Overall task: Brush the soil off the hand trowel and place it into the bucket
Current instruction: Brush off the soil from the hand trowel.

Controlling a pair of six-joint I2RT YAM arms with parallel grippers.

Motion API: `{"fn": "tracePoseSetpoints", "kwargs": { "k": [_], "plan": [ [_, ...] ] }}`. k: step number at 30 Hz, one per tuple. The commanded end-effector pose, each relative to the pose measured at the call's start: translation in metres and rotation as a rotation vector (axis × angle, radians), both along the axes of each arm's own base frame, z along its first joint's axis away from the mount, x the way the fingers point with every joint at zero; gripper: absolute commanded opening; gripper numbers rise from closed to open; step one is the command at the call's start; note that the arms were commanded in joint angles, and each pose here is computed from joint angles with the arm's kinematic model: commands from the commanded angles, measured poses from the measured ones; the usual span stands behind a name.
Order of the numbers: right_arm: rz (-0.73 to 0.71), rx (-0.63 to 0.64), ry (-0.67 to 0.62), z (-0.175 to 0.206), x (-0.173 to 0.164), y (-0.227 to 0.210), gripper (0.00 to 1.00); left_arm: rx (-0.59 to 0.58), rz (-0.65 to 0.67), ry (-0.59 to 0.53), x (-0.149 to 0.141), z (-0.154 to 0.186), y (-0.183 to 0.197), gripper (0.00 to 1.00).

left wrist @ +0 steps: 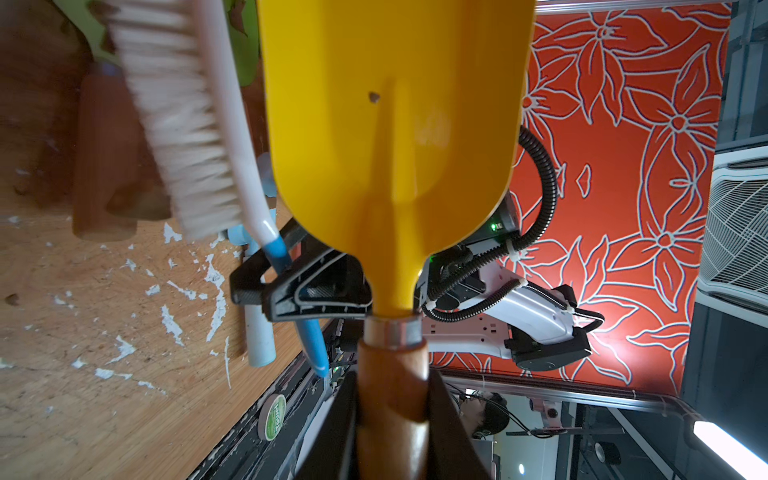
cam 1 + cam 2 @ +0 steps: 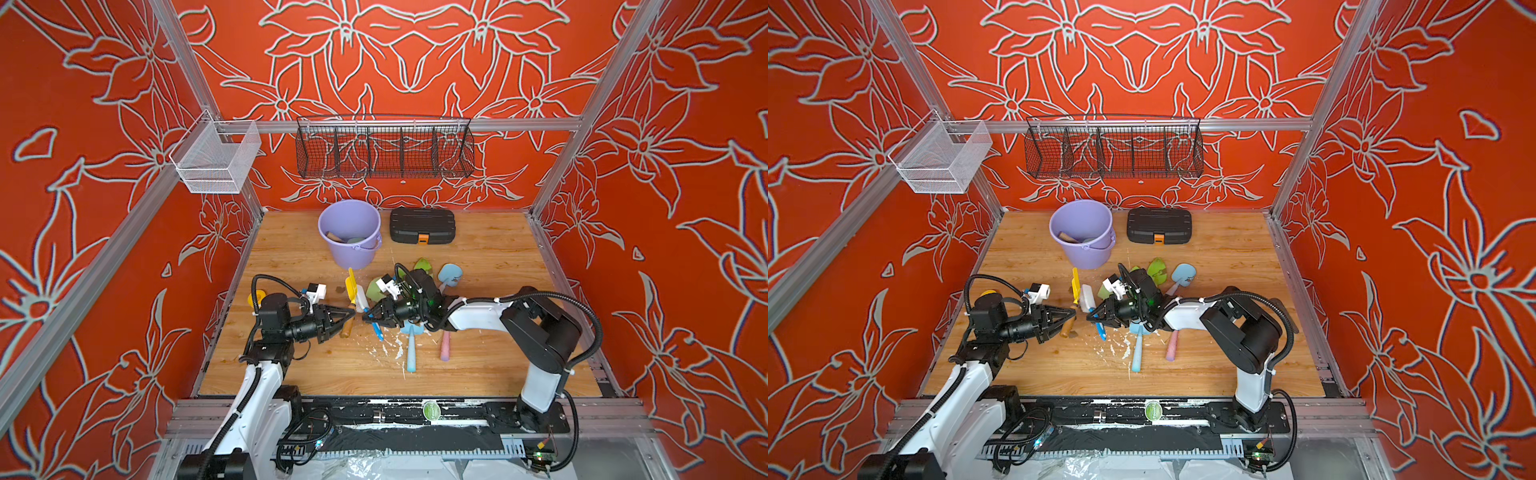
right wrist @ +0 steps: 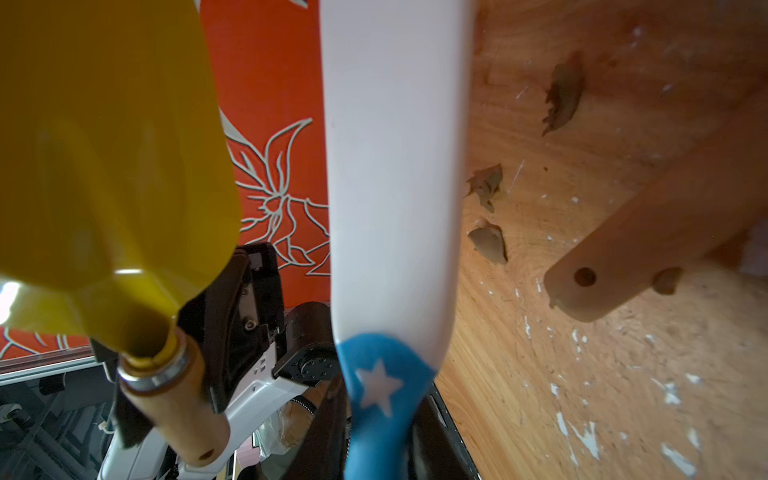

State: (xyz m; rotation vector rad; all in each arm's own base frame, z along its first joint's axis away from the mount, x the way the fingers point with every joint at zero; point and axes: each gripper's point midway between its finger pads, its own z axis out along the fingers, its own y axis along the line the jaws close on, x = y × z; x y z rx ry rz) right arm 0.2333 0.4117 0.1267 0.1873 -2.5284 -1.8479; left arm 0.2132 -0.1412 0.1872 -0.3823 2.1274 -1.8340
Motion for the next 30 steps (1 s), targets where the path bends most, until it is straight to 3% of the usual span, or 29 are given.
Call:
{"fn": "tracePoseSetpoints", "kwargs": {
  "k": [1, 7, 11, 17, 21, 25, 30],
  "plan": [
    [-0.015, 0.015, -0.055, 0.016, 0.007, -0.01, 0.0, 0.009, -0.012, -0.06, 0.002, 0.015, 0.001, 0.0],
    [-0.007, 0.021, -0.083, 0.027, 0.011, -0.009, 0.0, 0.028, 0.006, -0.052, 0.004, 0.011, 0.004, 0.0],
    [-0.003, -0.047, -0.099, 0.02, 0.011, -0.013, 0.0, 0.079, 0.033, -0.032, 0.005, 0.008, 0.007, 0.0],
    [-0.044, -0.24, -0.258, 0.036, 0.014, -0.046, 0.0, 0.398, 0.147, 0.039, 0.008, 0.002, 0.034, 0.0],
    [-0.057, -0.362, -0.377, 0.054, 0.016, -0.069, 0.0, 0.552, 0.209, 0.116, 0.009, -0.009, 0.048, 0.0],
    [-0.083, -0.386, -0.454, 0.078, 0.016, -0.077, 0.0, 0.704, 0.16, 0.177, 0.004, -0.021, 0.043, 0.0],
    [-0.048, -0.392, -0.555, 0.109, 0.009, -0.072, 0.0, 0.929, 0.059, 0.138, 0.0, -0.016, 0.039, 0.0]
  ]
}}
